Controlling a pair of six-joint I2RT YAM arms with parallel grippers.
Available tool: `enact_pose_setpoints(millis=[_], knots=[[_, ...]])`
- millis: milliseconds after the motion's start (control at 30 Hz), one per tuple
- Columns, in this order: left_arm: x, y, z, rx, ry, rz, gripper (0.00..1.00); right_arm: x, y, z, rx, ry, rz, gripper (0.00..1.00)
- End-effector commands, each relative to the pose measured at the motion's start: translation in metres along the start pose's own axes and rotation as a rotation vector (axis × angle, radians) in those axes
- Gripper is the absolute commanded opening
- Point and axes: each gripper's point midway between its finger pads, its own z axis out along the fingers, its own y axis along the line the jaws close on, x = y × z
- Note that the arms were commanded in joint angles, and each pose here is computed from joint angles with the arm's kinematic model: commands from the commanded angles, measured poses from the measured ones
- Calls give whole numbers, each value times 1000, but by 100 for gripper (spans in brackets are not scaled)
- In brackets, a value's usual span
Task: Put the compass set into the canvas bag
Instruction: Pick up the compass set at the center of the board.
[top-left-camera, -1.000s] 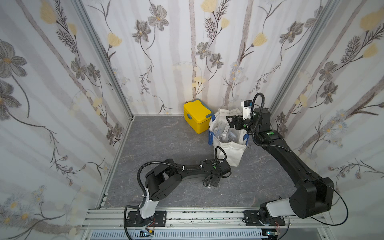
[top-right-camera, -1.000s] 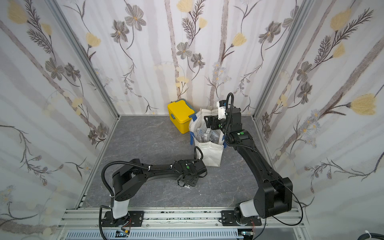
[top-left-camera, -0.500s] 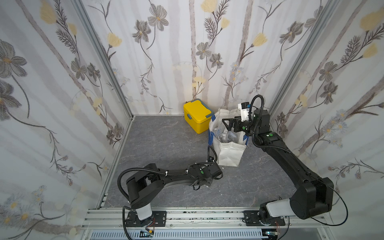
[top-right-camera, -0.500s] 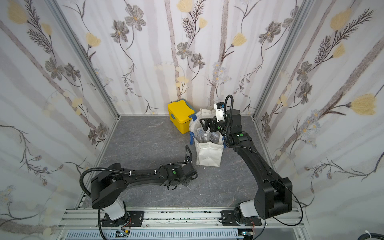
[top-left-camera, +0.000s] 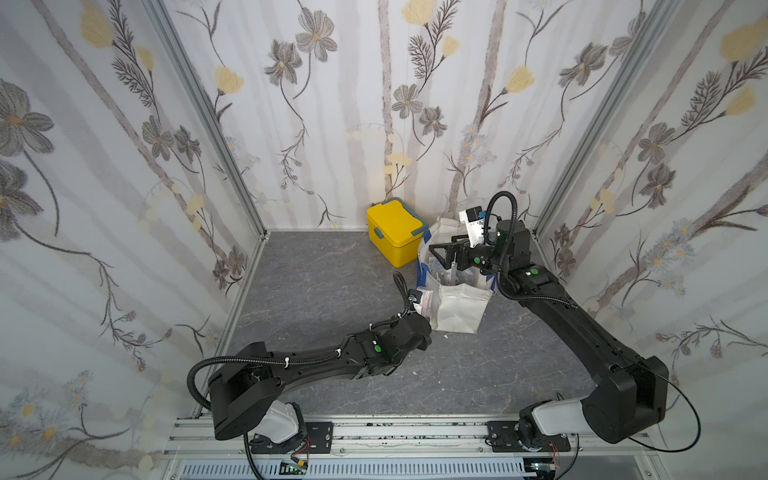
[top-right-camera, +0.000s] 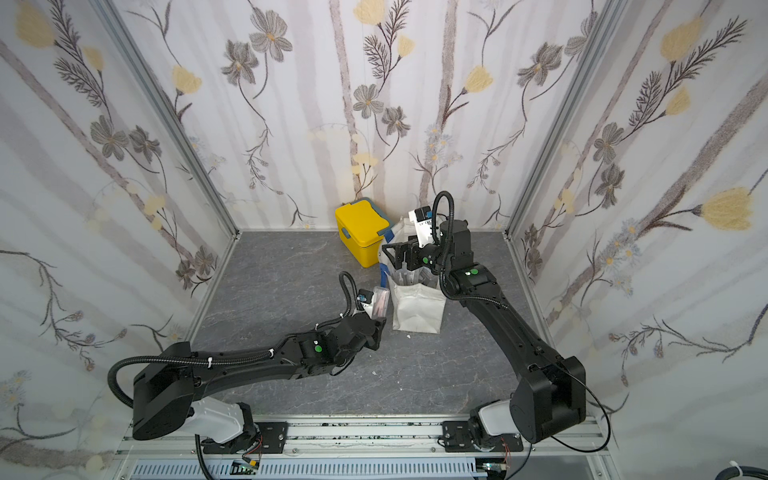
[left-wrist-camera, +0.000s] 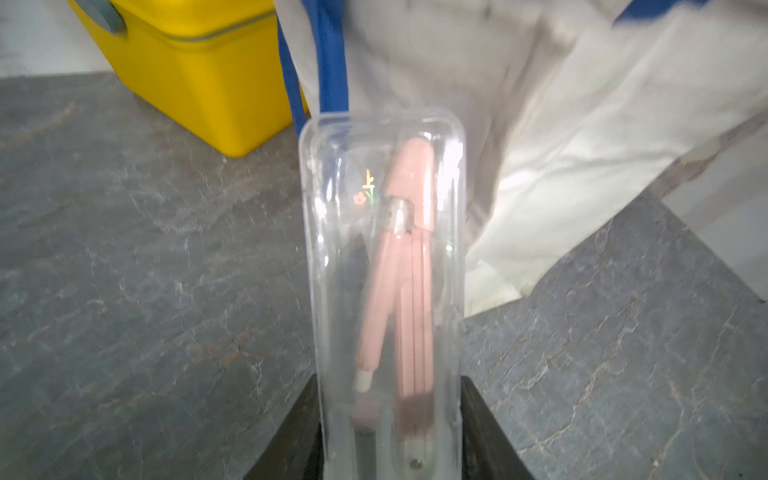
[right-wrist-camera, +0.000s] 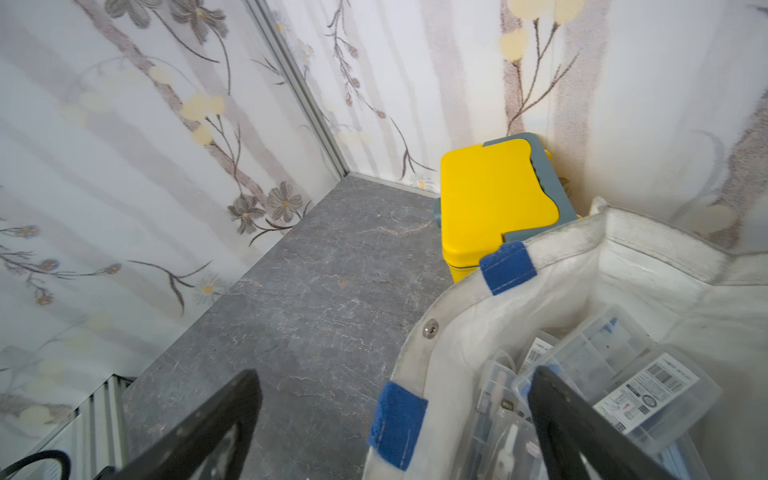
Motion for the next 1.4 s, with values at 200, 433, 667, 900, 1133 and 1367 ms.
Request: enact_pose_setpoints(millis=[200, 433, 667, 900, 1133, 1367], knots=[[-85, 23, -26, -36, -295, -47, 39, 9, 45, 1, -170, 13, -22, 93], [-106, 33, -26, -67, -351, -35, 40, 15, 66, 16, -229, 51, 11, 77], [-116, 33, -20, -63, -367, -29, 40, 17, 79, 32, -276, 67, 31, 71], [-121, 31, -19, -34, -378, -33, 40, 18, 81, 45, -295, 67, 46, 50], [-124, 33, -19, -18, -381, -42, 40, 16, 83, 50, -319, 57, 55, 26], [-123, 34, -17, -9, -376, -50, 42, 9, 87, 49, -334, 36, 55, 18]])
